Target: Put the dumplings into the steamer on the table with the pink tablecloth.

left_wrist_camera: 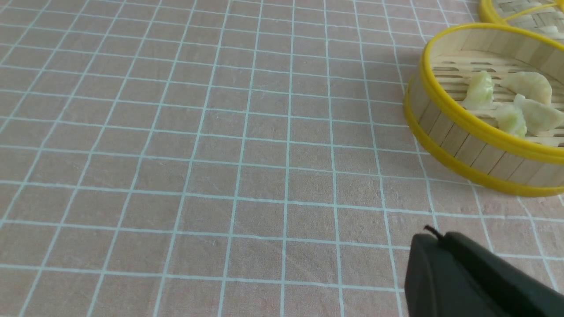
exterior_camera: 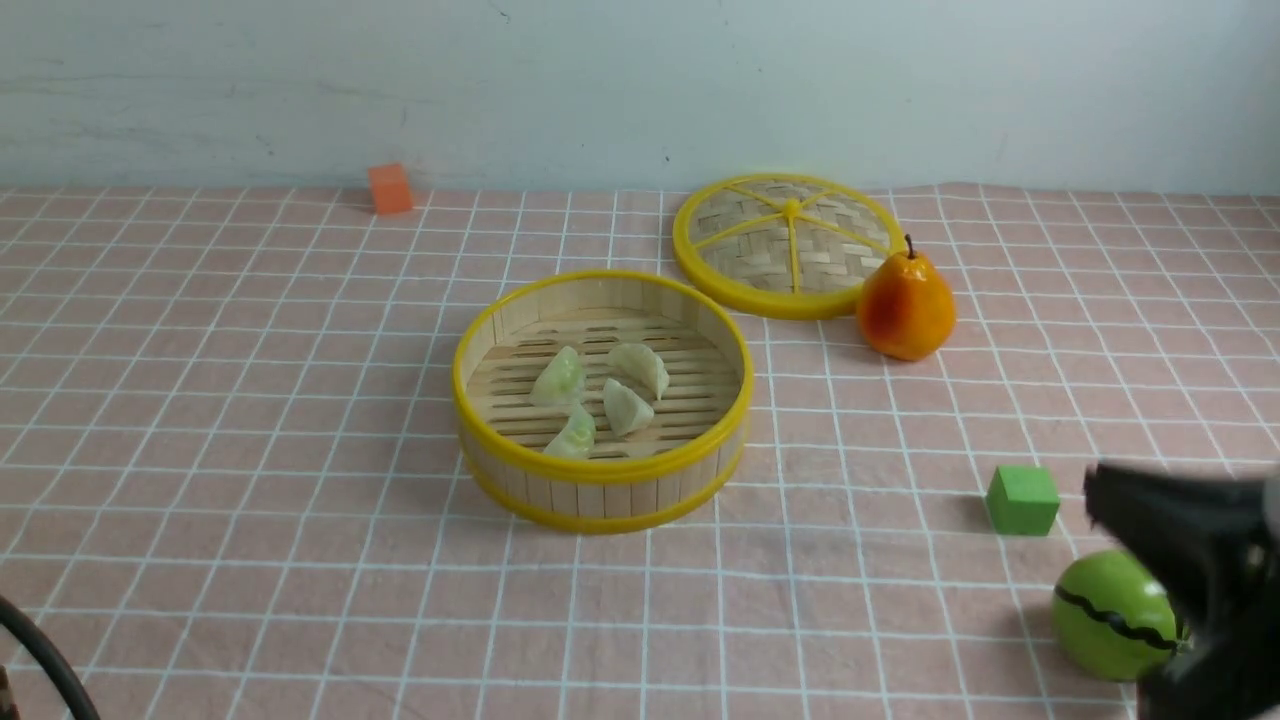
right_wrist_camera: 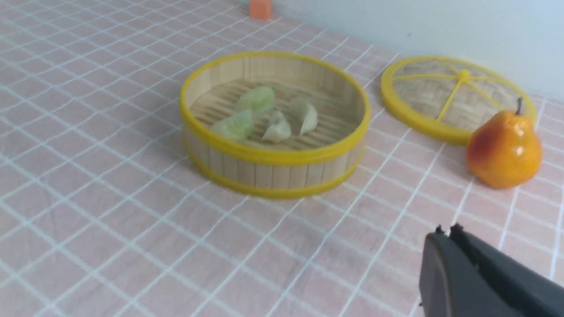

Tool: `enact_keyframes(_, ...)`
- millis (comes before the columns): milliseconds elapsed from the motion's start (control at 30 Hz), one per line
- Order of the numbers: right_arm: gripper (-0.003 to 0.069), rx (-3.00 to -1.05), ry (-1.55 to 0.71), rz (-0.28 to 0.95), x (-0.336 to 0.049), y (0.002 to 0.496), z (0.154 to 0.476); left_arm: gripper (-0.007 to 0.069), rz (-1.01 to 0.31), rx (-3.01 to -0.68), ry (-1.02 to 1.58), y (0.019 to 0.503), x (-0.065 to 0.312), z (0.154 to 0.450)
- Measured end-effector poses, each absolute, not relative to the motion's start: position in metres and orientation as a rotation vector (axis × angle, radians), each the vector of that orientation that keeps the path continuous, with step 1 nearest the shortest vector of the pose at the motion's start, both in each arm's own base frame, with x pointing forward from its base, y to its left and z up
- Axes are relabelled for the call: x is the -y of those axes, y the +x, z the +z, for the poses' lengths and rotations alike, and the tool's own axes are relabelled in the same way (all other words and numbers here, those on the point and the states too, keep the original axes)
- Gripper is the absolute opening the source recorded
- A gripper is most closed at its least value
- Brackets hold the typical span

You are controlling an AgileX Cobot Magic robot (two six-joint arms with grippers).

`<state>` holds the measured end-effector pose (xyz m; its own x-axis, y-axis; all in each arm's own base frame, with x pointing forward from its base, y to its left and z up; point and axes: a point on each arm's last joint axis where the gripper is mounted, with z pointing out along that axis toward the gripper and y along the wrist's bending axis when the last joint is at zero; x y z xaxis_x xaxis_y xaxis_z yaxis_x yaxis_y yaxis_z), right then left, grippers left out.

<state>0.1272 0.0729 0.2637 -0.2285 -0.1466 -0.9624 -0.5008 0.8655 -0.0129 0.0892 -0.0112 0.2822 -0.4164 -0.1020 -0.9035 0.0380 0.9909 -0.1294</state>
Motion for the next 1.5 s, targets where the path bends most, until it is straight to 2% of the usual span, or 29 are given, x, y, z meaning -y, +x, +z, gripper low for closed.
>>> enact_keyframes(100,-0.0014,-1.775,-0.499,0.376,-0.066,0.112,0.221,0.0013,-0.154,-1.995,-0.045,0.089,0.011,0.282)
enact_keyframes(200,-0.0010,-1.716,-0.487,0.418,-0.061,0.098,0.193,0.0018,-0.154,-1.995,-0.046,0.089,0.011,0.282)
enact_keyframes(500,-0.0003,-1.589,-0.467,0.465,-0.061,0.094,0.198,0.0020,-0.149,-2.000,-0.048,0.089,0.011,0.282)
enact_keyframes(700,-0.0001,-1.551,-0.437,0.416,-0.049,0.081,0.204,0.0020,-0.146,-2.006,-0.051,0.089,0.010,0.281)
enact_keyframes(867,0.0001,-1.669,-0.291,0.275,-0.026,0.069,0.194,0.0021,-0.143,-2.010,-0.053,0.089,0.010,0.281)
enact_keyframes(1133,0.0000,-1.843,0.016,0.223,-0.009,0.053,0.175,0.0029,-0.143,-2.010,-0.053,0.089,0.010,0.281)
enact_keyframes(1500,0.0007,-1.883,0.083,0.196,-0.006,0.052,0.174,0.0037,-0.144,-2.010,-0.054,0.089,0.010,0.281)
